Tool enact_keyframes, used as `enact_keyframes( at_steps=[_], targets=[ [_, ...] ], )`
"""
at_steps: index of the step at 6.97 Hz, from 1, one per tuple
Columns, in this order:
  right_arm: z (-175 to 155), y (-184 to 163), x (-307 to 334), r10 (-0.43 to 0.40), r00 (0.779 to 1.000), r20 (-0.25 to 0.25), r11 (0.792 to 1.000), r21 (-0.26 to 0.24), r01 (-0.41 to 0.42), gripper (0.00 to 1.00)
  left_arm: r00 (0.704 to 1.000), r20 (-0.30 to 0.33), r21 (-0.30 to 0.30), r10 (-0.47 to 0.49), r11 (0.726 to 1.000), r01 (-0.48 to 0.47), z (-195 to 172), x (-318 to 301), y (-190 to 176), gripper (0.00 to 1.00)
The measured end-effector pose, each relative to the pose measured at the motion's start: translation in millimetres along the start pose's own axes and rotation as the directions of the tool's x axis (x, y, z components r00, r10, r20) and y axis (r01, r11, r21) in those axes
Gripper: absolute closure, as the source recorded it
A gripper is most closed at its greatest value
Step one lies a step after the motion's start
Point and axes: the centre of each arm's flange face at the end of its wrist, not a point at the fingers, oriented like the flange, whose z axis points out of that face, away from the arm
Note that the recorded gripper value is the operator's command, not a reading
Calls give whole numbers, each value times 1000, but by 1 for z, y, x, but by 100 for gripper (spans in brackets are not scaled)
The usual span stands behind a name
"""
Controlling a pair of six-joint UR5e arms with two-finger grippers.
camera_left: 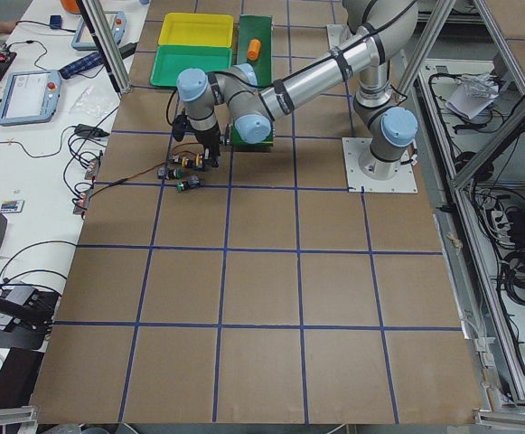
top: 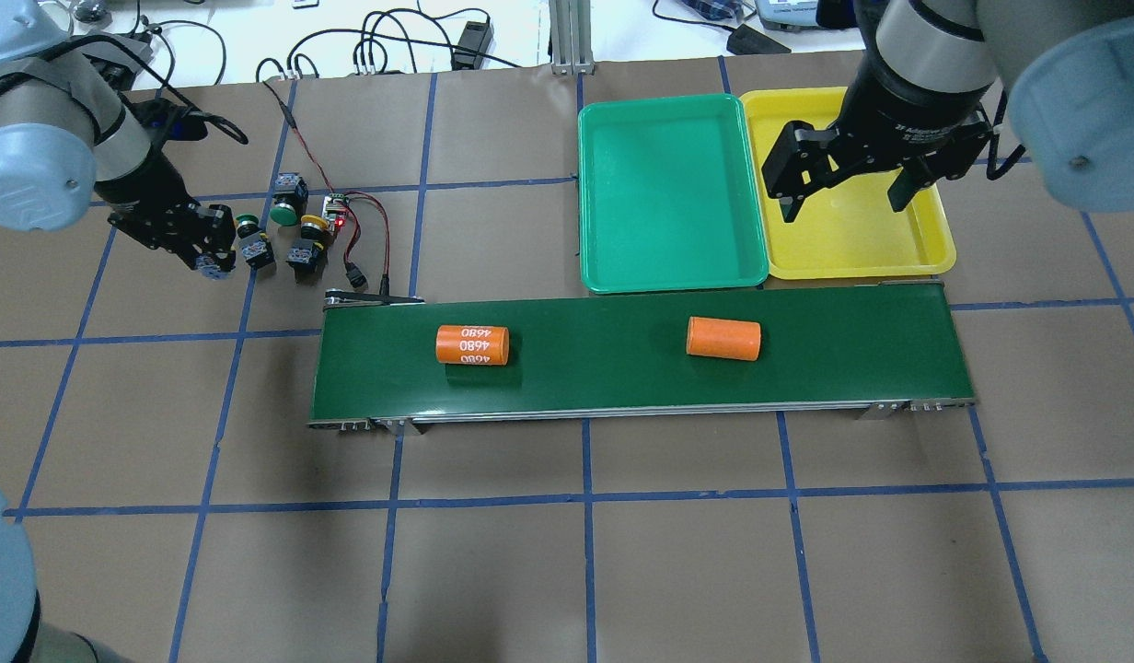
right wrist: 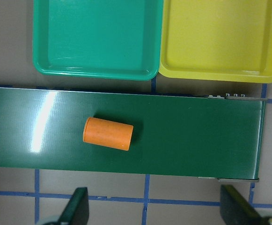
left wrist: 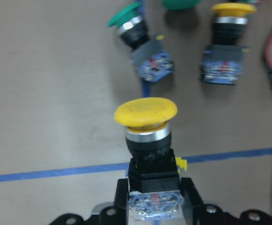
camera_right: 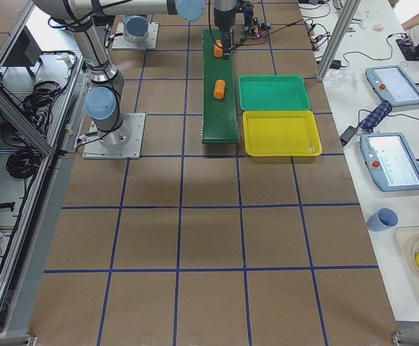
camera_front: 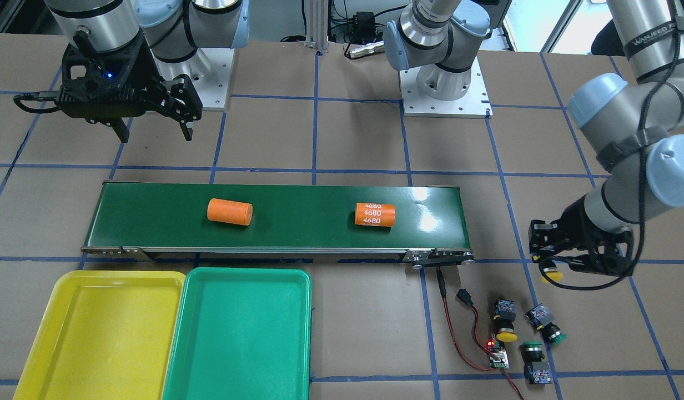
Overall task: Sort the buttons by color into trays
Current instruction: 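Carry the yellow button to the belt end and release it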
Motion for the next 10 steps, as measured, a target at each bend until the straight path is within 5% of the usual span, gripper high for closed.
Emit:
enact_keyframes(
  at_steps=[3, 7, 8, 9, 10],
  targets=[
    [0, 0, 0, 0, 1000, 0, 1000, 0, 0, 0, 998, -37, -46, 52, 997, -54, 23, 87, 46, 100],
    [0, 0, 0, 0, 1000, 0, 1000, 1, 0, 0, 993, -102, -61, 54, 996, -60, 43, 104, 59, 100],
    [0, 0, 0, 0, 1000, 0, 1000, 1, 0, 0, 992, -112, -75, 53, 995, -62, 52, 106, 62, 55],
    [0, 0, 0, 0, 1000, 0, 1000, 0, 0, 0, 992, -116, -84, 51, 995, -61, 58, 107, 64, 1],
    [0, 0, 0, 0, 1000, 0, 1000, 0, 0, 0, 993, -115, -80, 41, 996, -50, 59, 107, 64, 0]
  ],
)
